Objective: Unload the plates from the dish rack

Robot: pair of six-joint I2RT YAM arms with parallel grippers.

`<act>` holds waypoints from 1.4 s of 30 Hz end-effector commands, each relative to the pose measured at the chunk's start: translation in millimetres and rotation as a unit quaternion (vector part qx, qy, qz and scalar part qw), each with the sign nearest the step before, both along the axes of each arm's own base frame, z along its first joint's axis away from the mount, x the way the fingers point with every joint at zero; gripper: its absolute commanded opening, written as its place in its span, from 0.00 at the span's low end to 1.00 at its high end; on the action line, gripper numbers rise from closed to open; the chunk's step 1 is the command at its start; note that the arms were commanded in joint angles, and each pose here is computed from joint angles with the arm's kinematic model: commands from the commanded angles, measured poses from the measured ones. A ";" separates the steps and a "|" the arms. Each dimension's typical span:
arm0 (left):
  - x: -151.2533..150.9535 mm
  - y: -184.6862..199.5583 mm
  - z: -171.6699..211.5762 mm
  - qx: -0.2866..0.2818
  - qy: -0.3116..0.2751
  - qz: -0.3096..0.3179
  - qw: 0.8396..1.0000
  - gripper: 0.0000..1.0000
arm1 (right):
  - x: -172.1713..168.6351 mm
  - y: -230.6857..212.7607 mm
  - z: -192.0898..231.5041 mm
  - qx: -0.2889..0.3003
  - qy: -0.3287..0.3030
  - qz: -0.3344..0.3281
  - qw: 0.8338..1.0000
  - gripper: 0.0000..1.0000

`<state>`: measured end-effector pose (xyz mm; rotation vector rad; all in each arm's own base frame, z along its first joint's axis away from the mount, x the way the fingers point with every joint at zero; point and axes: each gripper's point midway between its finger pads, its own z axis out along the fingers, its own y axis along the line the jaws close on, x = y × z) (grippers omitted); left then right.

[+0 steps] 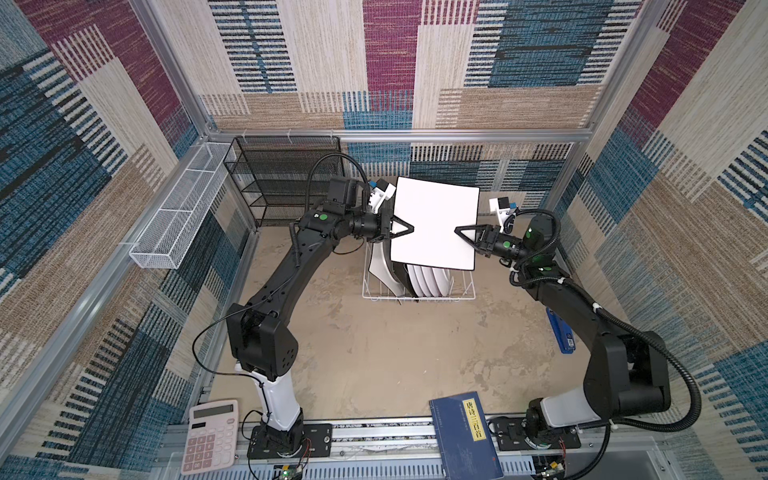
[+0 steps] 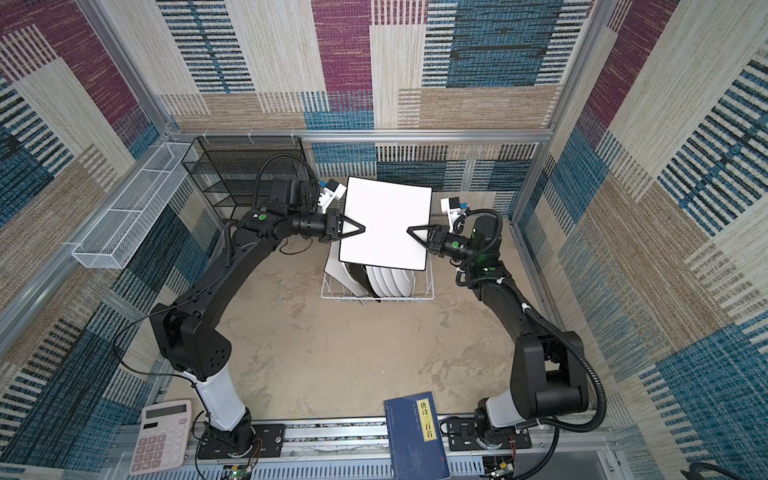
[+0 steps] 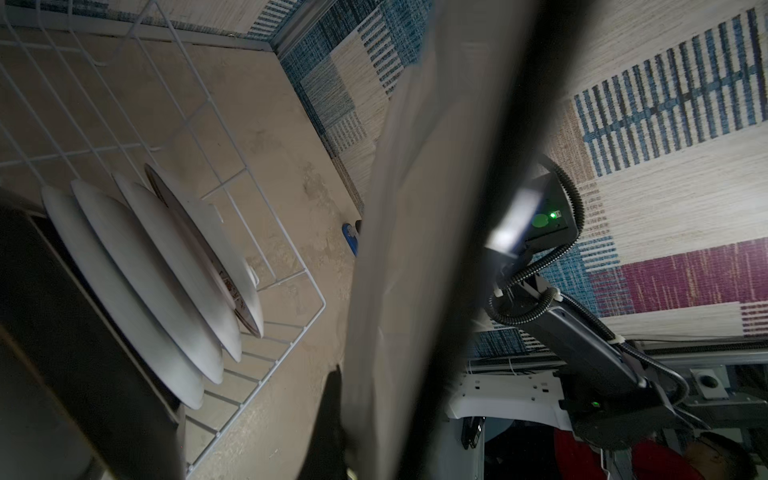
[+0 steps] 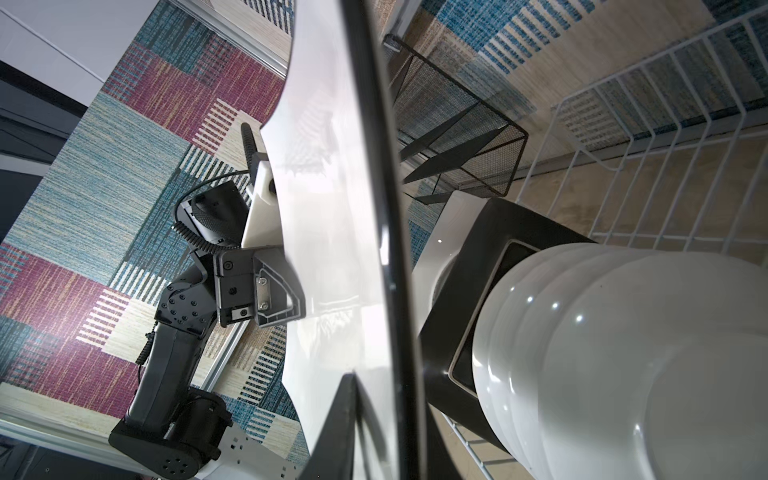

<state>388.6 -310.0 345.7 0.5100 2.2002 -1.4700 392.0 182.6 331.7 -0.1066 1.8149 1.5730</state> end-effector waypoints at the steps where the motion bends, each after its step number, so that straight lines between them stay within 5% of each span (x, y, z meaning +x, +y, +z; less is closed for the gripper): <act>1: 0.2 -6.3 -2.1 0.011 -0.038 -0.008 0.999 0.00 | -5.1 6.5 16.3 0.010 -0.041 0.013 0.999 0.03; 18: 5.0 49.0 39.7 0.035 -0.085 0.085 0.992 0.00 | 1.8 -12.1 24.5 -0.073 -0.099 -0.078 0.989 0.73; 24: 1.7 86.5 51.4 0.088 -0.100 0.140 0.981 0.00 | -2.3 -17.2 25.3 -0.131 -0.133 -0.092 0.978 1.00; 27: -2.9 107.4 56.2 0.121 -0.107 0.164 0.973 0.00 | -9.3 -15.3 29.0 -0.144 -0.155 -0.088 0.973 0.99; 42: -30.8 243.2 79.2 0.356 -0.153 0.325 0.863 0.00 | -39.6 37.1 35.8 -0.195 -0.257 -0.041 0.946 0.99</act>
